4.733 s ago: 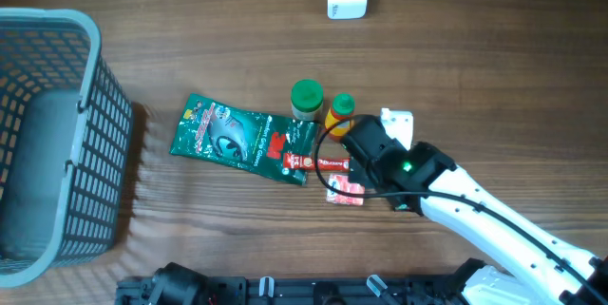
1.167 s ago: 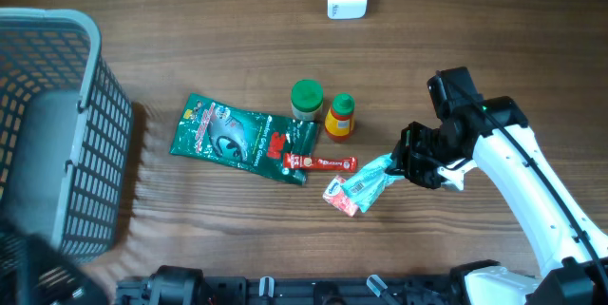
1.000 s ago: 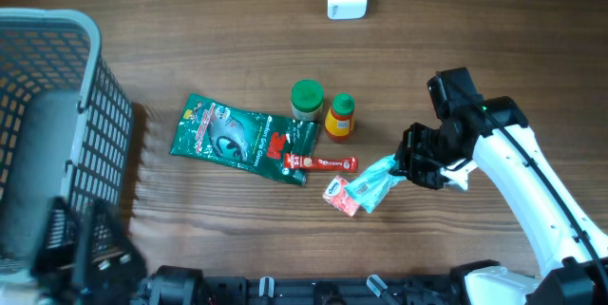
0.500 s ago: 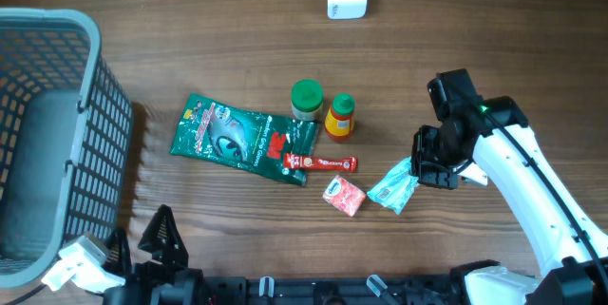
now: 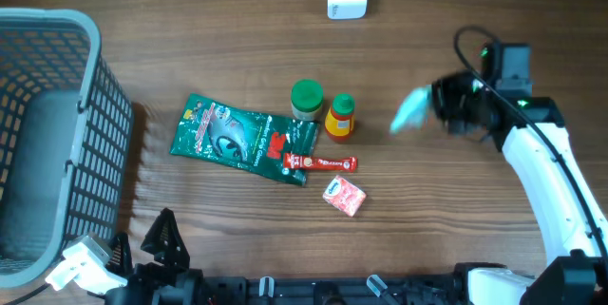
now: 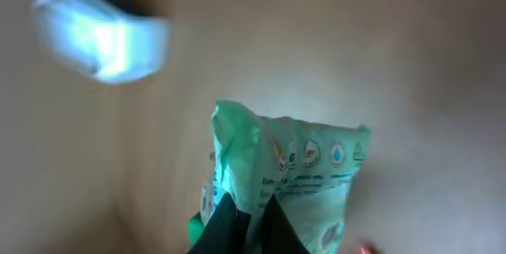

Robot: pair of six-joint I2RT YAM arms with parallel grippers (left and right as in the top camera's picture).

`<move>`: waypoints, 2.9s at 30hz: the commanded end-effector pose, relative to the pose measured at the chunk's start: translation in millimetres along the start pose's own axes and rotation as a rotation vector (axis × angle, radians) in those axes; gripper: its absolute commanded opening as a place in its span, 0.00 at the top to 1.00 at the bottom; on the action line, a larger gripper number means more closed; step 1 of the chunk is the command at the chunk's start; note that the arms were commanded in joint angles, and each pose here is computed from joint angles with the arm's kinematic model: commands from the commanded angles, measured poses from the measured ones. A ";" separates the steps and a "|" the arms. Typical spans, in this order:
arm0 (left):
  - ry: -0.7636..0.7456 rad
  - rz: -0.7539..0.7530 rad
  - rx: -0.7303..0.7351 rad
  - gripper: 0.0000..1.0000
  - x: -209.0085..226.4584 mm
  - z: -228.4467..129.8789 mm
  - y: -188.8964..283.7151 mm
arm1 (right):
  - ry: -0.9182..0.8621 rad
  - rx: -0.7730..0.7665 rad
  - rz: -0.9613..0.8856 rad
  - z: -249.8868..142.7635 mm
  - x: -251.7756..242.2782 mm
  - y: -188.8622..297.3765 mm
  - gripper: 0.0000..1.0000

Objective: Scan the item barcode

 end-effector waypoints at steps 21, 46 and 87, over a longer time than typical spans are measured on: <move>0.011 -0.013 -0.008 0.00 -0.8 0.1 2.0 | 0.791 0.224 1.075 21.6 89.9 -62.4 0.96; 0.011 -0.013 -0.008 0.00 -0.8 0.1 2.0 | 0.636 0.018 1.094 82.8 164.7 -231.1 0.96; 0.011 -0.013 -0.008 0.00 -0.8 0.1 2.0 | 0.610 -0.666 -0.836 332.4 -61.4 76.1 0.95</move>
Point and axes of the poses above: each gripper's point midway between its finger pads, its own y axis back along the fingers, its own x axis along the line the jaws close on, z = x × y, the point moved 8 cm from there along y, back along the fingers, and after that the axes turned 1 degree about -y, right-handed, at the moved point
